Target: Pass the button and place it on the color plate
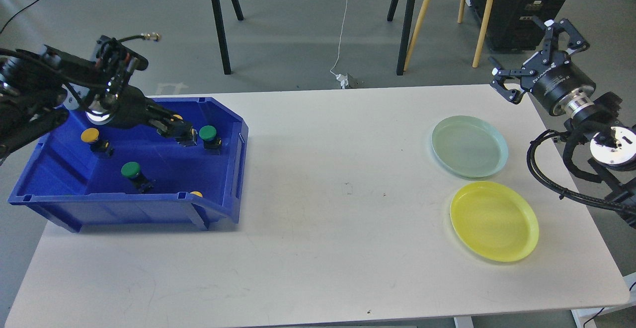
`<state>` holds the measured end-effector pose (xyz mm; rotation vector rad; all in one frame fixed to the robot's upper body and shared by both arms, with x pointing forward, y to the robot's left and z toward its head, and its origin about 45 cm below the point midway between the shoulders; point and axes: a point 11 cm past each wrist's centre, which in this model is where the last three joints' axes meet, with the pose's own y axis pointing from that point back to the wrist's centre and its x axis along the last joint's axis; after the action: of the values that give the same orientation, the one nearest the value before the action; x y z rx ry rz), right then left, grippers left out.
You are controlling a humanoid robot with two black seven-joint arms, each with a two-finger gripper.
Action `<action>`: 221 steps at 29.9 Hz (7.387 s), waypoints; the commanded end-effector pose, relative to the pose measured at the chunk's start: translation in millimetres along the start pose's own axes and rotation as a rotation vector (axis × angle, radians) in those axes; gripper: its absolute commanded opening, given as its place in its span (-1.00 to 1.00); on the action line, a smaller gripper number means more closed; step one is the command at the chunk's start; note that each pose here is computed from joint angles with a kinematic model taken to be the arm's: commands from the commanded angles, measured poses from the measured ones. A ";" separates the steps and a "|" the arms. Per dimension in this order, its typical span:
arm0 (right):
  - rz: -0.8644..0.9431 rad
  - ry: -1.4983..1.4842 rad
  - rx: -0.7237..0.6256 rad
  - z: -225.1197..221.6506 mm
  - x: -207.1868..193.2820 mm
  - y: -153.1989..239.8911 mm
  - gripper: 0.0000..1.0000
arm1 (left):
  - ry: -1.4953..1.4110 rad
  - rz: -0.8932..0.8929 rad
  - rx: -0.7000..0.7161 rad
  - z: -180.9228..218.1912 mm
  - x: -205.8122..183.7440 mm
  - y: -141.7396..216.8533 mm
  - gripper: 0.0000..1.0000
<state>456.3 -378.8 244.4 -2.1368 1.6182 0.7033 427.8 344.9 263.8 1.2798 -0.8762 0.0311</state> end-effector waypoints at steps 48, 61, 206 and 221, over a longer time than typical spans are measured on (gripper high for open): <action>-0.516 0.196 -0.247 80.9 -145.0 25.6 0.45 | 1.013 0.382 -1.039 218.6 109.6 -89.7 -0.84; -0.506 0.195 -0.247 87.7 -142.7 19.3 -0.91 | 1.014 0.385 -1.041 218.3 110.3 -89.2 -0.84; -0.440 0.124 -0.492 90.9 -148.7 -11.2 -0.11 | 0.784 0.394 -0.848 204.9 113.0 -103.7 -0.89; -0.443 0.113 -0.485 89.0 -149.2 -9.5 -0.99 | 0.785 0.392 -0.851 206.4 112.6 -104.4 -0.87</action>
<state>418.7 -210.7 260.8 -2.7965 1.0250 0.9007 441.5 86.9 249.3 0.2195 -0.3514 0.3985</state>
